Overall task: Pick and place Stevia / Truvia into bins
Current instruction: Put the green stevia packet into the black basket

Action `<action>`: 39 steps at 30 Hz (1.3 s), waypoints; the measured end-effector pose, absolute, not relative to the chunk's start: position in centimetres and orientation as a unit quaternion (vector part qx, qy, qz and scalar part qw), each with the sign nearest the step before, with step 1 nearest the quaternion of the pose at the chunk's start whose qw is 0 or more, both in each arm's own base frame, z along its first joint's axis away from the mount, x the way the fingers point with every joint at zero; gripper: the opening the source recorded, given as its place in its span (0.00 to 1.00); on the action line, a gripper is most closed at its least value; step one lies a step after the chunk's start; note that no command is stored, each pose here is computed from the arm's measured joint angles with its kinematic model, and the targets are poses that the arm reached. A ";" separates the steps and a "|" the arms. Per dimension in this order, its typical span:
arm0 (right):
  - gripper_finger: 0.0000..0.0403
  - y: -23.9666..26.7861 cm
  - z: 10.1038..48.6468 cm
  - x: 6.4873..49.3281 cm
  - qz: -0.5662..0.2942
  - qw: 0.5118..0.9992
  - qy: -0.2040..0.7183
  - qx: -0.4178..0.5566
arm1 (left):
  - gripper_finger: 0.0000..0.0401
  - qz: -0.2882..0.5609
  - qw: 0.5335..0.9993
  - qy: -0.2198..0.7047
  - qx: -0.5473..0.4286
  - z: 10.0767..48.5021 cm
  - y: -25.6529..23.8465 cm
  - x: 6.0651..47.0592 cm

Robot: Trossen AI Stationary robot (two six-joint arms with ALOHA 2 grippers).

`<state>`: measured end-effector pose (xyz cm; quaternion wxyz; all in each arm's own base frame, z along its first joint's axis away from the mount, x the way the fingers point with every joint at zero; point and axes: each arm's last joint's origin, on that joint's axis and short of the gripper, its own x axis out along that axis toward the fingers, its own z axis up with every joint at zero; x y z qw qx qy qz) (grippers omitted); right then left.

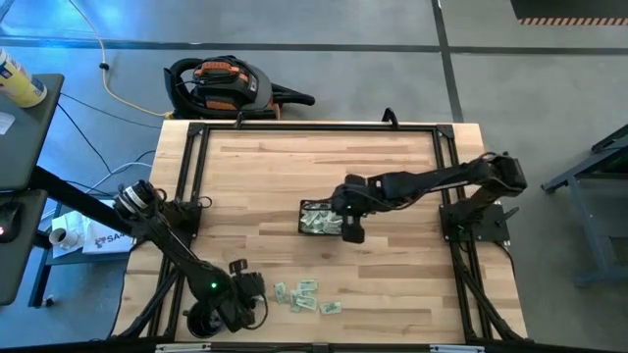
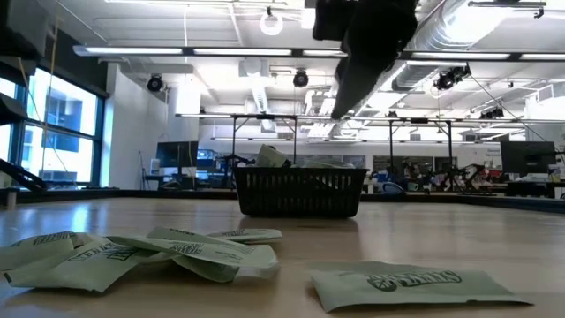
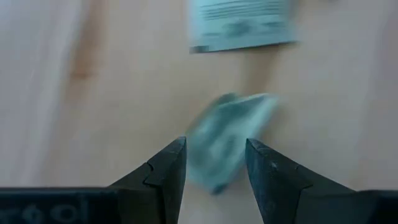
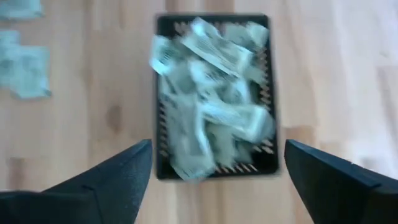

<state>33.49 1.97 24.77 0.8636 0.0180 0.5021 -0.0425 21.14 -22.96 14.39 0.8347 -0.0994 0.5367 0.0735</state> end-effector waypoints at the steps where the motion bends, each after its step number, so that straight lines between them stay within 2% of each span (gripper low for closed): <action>1: 0.88 2.0 25.0 33.2 -0.051 0.861 0.506 0.012 | 0.49 0.057 0.839 0.532 -0.099 14.2 -23.1 21.2; 5: 0.88 1.6 25.8 32.2 -0.080 0.854 0.513 -0.004 | 0.49 0.039 0.853 0.513 -0.087 13.5 -22.6 21.5; 9: 0.88 1.4 25.9 31.6 -0.100 0.844 0.526 -0.020 | 0.49 0.064 0.854 0.511 -0.076 13.0 -20.7 22.6; 12: 0.88 1.4 25.8 31.5 -0.109 0.841 0.530 -0.029 | 0.45 0.069 0.850 0.518 -0.062 12.8 -19.2 23.6; 15: 0.88 1.3 25.9 31.3 -0.117 0.835 0.536 -0.043 | 0.34 0.074 0.848 0.524 -0.035 12.7 -17.4 24.8; 20: 0.85 1.0 26.3 30.5 -0.136 0.825 0.544 -0.075 | 0.07 0.089 0.839 0.537 0.003 12.6 -14.5 26.3; 24: 0.81 0.8 27.6 29.6 -0.155 0.828 0.530 -0.094 | 0.08 0.104 0.829 0.550 0.009 13.7 -12.8 27.4; 27: 0.78 0.1 29.1 28.4 -0.179 0.835 0.511 -0.096 | 0.08 0.112 0.817 0.563 0.051 15.6 -11.3 28.0; 30: 0.76 -1.0 30.6 26.9 -0.217 0.835 0.496 -0.095 | 0.06 0.118 0.841 0.523 0.073 19.6 -9.8 29.2; 35: 0.75 -2.7 32.5 24.8 -0.257 0.839 0.473 -0.078 | 0.06 0.137 0.873 0.460 0.088 23.5 -5.9 31.4; 39: 0.75 -3.2 33.0 24.0 -0.259 0.843 0.468 -0.051 | 0.09 0.083 0.897 0.430 0.049 23.2 -2.5 33.6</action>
